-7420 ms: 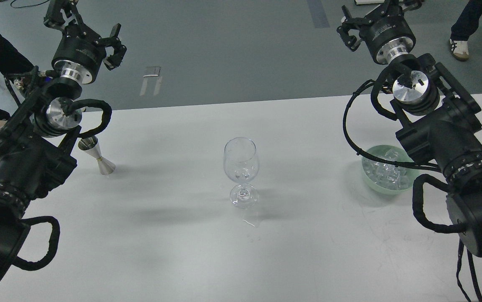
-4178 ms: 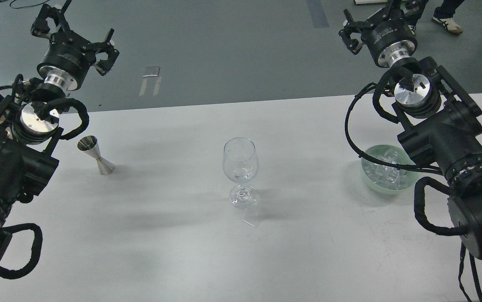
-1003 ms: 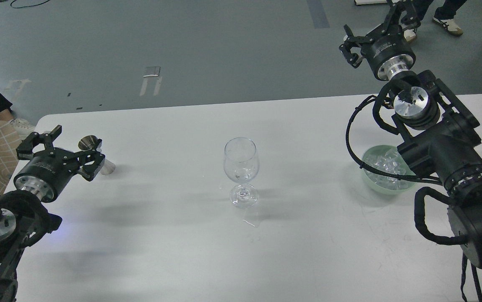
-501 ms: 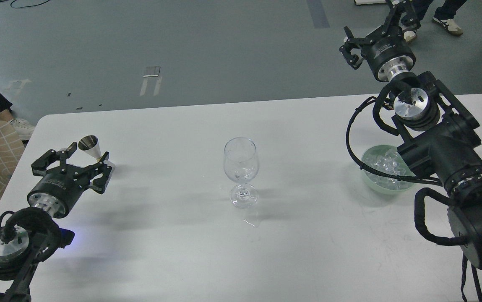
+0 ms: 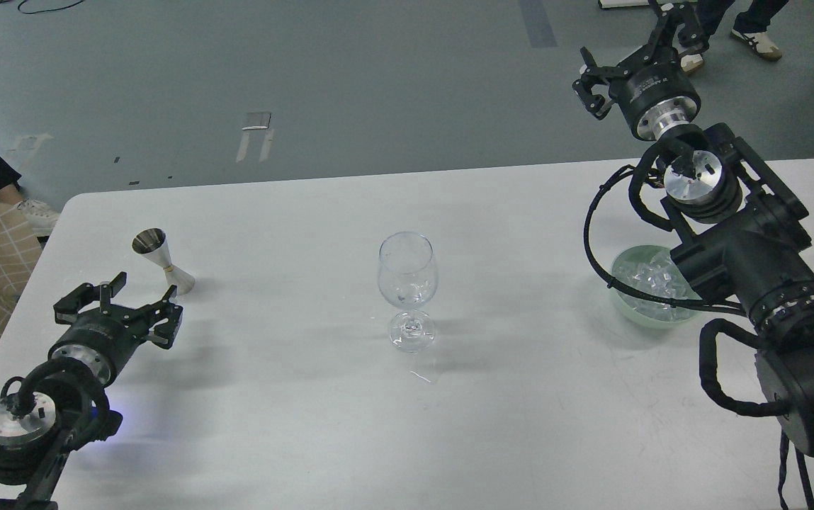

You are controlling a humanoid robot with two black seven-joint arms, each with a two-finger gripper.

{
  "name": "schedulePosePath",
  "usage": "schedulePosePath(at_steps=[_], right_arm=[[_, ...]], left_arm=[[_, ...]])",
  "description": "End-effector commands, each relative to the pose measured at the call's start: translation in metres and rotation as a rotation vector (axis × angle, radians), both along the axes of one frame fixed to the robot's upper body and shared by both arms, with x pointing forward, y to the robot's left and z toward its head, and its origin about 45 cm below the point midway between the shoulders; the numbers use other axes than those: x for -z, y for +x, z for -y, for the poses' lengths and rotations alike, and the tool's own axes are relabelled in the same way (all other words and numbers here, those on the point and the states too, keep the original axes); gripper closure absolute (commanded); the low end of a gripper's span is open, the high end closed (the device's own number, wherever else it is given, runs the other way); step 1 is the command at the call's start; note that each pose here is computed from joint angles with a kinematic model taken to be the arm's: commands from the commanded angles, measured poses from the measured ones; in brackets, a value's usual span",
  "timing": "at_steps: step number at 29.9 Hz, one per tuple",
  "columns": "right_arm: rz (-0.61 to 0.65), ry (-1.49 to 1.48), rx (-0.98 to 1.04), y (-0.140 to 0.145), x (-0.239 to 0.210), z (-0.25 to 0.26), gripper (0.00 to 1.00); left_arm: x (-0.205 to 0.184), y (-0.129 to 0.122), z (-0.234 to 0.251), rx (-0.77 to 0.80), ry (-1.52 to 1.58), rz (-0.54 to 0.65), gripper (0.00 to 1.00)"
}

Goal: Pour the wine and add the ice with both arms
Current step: 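Close the left gripper on the metal jigger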

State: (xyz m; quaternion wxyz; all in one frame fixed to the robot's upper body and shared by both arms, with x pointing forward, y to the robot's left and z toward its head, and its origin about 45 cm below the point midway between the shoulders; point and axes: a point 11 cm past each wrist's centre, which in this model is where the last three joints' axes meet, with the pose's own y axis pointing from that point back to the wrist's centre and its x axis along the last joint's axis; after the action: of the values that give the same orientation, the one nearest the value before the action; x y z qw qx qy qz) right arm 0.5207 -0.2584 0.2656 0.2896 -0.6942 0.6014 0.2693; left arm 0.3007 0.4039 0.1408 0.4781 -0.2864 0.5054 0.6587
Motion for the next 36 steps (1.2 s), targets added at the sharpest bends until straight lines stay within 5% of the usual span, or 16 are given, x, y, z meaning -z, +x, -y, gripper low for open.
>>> schedulePosePath(at_steps=[1,36], right_arm=[[0.0,0.001,-0.001,0.0,0.0,-0.001,0.0],[-0.016,-0.004,0.005,-0.003,0.008,0.003,0.0]], left_arm=[[0.007,0.0,-0.002,-0.013,-0.007,-0.014,0.28],[0.028,0.041,-0.005,-0.073,-0.037,-0.048,0.3]])
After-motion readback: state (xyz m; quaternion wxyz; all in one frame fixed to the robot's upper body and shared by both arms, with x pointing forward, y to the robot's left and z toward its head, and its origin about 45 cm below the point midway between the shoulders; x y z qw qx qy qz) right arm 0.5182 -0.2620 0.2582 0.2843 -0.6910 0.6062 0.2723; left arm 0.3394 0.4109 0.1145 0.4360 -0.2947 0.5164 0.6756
